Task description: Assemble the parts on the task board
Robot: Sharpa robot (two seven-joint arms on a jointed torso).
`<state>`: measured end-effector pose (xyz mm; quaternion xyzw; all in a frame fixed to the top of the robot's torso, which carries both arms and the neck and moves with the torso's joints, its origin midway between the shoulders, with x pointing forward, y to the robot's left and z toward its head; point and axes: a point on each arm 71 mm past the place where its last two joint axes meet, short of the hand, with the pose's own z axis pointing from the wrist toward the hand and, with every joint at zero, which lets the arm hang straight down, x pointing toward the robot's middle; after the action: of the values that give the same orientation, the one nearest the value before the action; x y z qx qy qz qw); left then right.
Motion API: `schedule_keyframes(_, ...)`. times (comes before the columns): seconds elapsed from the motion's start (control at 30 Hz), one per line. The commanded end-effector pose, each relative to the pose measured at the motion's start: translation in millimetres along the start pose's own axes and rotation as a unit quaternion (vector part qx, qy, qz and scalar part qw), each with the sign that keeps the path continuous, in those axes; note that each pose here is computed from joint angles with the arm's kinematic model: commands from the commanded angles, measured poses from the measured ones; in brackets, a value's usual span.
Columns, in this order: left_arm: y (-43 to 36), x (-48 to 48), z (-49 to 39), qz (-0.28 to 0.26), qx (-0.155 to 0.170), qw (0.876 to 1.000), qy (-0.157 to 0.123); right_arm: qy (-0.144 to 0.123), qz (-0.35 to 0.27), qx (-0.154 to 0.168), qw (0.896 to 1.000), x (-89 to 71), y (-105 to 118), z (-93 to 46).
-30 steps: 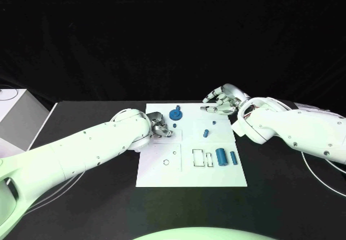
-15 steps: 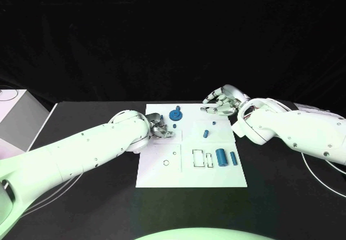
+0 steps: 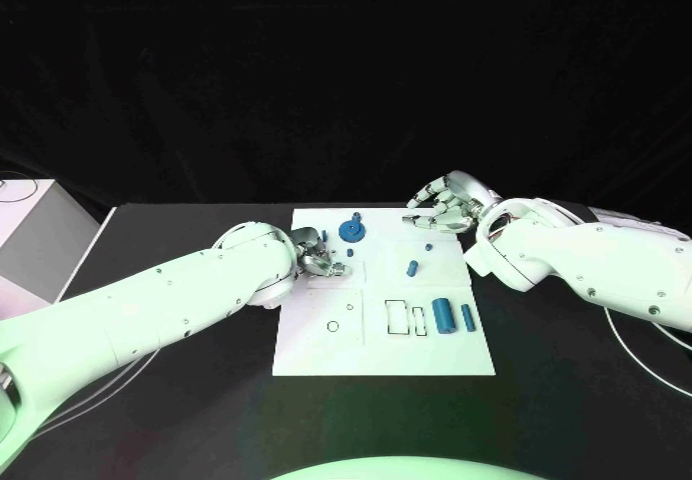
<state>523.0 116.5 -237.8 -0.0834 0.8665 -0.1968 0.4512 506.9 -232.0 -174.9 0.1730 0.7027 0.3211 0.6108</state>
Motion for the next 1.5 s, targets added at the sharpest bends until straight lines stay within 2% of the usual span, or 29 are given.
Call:
schedule_keyframes(0.03, -2.1, -0.8, -1.1, -0.003, 0.003, 1.000, -0.007, -0.001, -0.004, -0.006, 1.000, 0.3, 1, -0.3)
schedule_keyframes(0.27, -2.9, -3.3, -3.6, -0.012, 0.007, 1.000, -0.012, -0.001, -0.004, -0.006, 1.000, 0.5, 0, -0.6)
schedule_keyframes(0.4, -5.0, -9.1, -7.2, -0.034, 0.014, 0.999, -0.014, -0.002, -0.004, -0.006, 1.000, 0.3, -1, -0.9)
schedule_keyframes(0.6, -5.4, -28.5, -15.7, -0.089, 0.027, 0.996, -0.007, -0.005, -0.004, -0.005, 1.000, -1.0, -2, -1.2)
schedule_keyframes(0.87, 4.4, -60.7, -22.3, -0.125, 0.028, 0.992, -0.013, -0.009, -0.004, -0.003, 1.000, -3.1, -4, -1.5)
schedule_keyframes(1.03, 8.4, -81.6, -17.4, -0.131, 0.017, 0.991, -0.029, -0.010, -0.003, -0.002, 1.000, -3.1, -4, -1.3)
schedule_keyframes(1.17, 8.5, -92.5, -11.2, -0.125, 0.008, 0.991, -0.040, -0.010, -0.003, -0.003, 1.000, -2.7, -3, -1.5)
schedule_keyframes(1.3, 7.6, -99.8, -3.8, -0.115, -0.004, 0.992, -0.043, -0.009, -0.002, -0.005, 1.000, -2.5, -2, -1.8)
schedule_keyframes(1.5, 8.6, -101.2, 6.0, -0.099, -0.021, 0.994, -0.035, -0.009, -0.002, -0.008, 1.000, -2.2, 1, -2.3)
